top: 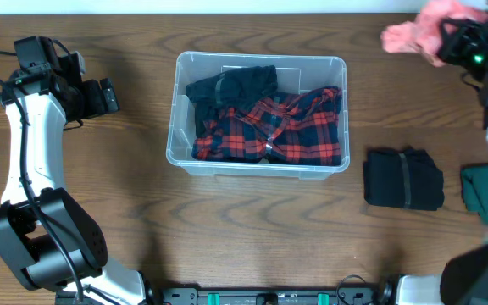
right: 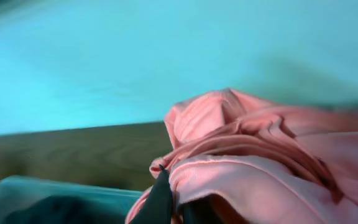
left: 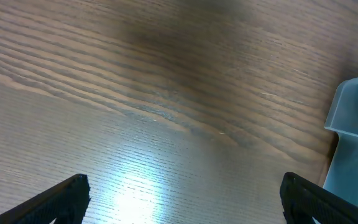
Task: Pack container
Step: 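Lift the pink shirt with the right gripper toward the bin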
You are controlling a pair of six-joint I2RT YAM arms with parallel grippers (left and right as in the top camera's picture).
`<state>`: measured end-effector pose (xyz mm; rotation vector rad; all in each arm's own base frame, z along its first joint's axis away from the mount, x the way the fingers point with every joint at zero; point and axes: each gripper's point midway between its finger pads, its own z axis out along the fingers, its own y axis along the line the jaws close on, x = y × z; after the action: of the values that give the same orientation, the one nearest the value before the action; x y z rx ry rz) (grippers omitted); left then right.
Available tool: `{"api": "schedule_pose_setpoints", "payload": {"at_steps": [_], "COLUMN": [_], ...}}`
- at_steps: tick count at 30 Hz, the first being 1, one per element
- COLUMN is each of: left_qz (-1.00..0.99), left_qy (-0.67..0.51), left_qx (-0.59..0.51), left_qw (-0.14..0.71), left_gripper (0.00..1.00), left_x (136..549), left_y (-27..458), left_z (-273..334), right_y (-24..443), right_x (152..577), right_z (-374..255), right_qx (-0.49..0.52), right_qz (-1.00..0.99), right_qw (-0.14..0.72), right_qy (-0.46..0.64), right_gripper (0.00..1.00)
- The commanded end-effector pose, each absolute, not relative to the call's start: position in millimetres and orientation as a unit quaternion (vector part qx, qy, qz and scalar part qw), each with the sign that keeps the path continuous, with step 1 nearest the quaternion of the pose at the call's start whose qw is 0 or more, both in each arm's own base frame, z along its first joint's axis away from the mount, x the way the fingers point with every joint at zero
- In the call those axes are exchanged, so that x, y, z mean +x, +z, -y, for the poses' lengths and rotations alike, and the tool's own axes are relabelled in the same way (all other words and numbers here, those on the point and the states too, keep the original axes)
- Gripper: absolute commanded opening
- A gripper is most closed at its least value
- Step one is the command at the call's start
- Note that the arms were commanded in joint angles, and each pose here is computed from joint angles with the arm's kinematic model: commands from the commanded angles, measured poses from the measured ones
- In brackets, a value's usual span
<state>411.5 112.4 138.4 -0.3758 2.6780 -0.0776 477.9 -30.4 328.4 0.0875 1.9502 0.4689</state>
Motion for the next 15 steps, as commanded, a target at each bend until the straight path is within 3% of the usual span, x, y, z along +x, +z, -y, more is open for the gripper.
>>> {"api": "schedule_pose_setpoints", "payload": {"at_steps": [1,9,15], "left_qz": [-0.968,-0.968,-0.968], "left_qy": [-0.031,-0.031,-0.031], "left_qx": [-0.132,-0.132,-0.132], "left_qw": [0.213,0.213,0.213], "left_gripper": [0.98,0.98,0.98], "left_x": [411.9,411.9,411.9], "left_y": [135.7,135.7,135.7], "left_z": [-111.4,-111.4,-111.4], "right_y": [367.7,377.7,376.8], "right_x": [458.7,432.7,419.4], "right_z": [-30.6,-149.6,-200.2], "right_qx": [-0.051,-0.161,-0.220], "right_qz": [-0.792,-0.768,-0.752], "right_qw": [0.561,0.540,0.541], "right_qy": [0.235,0.305,0.306], "right_gripper": [0.01,0.01,0.01]}}
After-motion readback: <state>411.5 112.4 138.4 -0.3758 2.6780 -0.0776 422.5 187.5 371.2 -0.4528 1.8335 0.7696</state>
